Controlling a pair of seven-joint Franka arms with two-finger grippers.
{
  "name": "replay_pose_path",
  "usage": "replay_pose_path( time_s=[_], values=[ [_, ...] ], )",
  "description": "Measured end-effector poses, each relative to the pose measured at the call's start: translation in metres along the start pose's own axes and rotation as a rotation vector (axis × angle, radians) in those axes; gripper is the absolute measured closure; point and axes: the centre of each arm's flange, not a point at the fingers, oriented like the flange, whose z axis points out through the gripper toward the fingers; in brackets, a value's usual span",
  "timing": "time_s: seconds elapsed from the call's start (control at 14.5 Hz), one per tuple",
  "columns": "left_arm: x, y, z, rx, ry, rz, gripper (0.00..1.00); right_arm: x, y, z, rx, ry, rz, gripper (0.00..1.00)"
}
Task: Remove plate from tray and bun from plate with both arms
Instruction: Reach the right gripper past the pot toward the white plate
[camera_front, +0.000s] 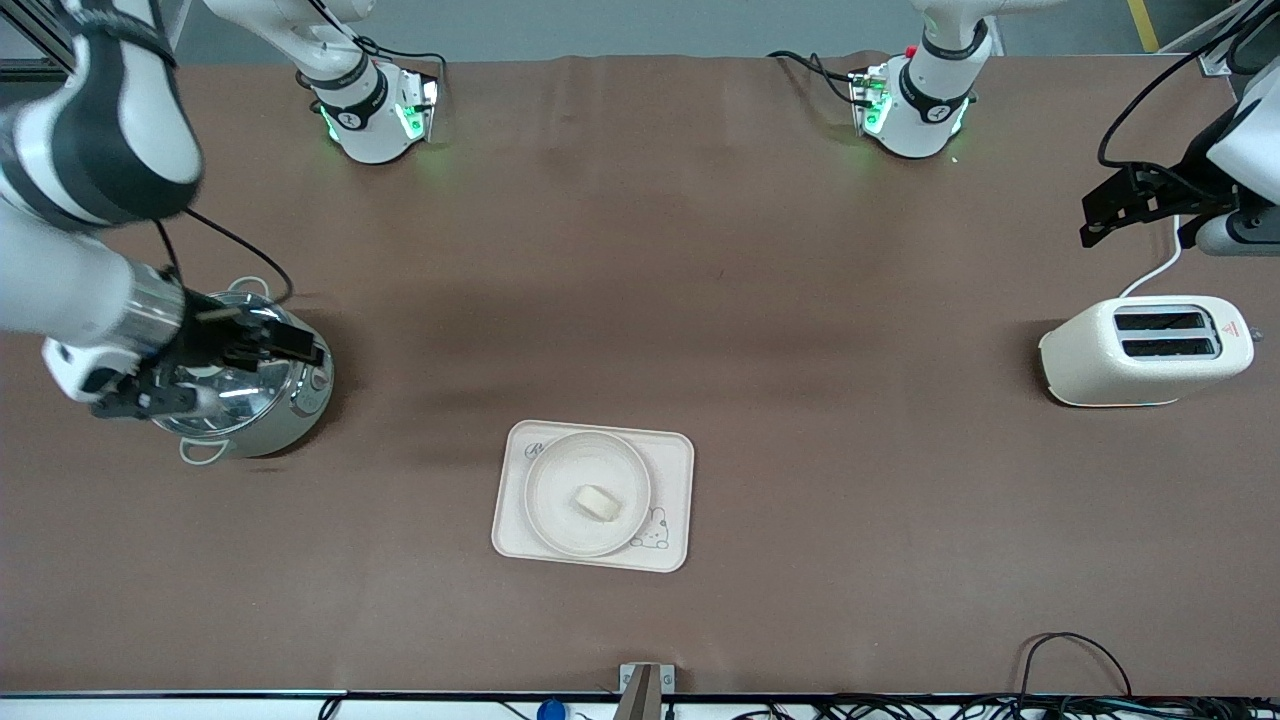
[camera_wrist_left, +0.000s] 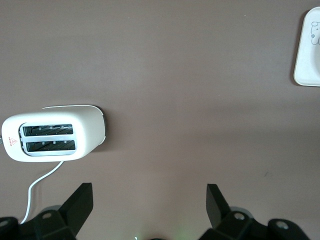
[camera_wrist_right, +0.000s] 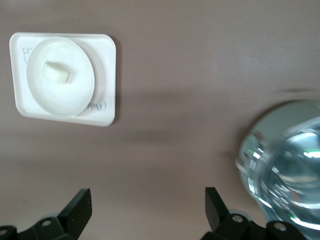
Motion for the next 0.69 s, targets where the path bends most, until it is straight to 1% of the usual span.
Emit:
replay_pose_path(
  time_s=[0.07,0.21,0.41,0.55,0.69],
  values=[
    [0.000,0.000,0.001,0.000,-0.001,0.000,0.00,0.009,-0.009,0.020,0.020,0.007,0.016,0.00],
    [0.001,0.000,0.001,0.000,-0.001,0.000,0.00,0.023,-0.018,0.054,0.078,0.011,0.048,0.00],
    [0.001,0.000,0.000,0.000,0.000,0.000,0.00,0.037,-0.023,0.085,0.137,0.030,0.081,0.00],
    [0.001,0.000,0.000,0.000,0.000,0.000,0.00,0.043,-0.030,0.105,0.188,0.036,0.109,0.00],
    [0.001,0.000,0.000,0.000,0.000,0.000,0.00,0.048,-0.045,0.134,0.213,0.056,0.118,0.00]
  ],
)
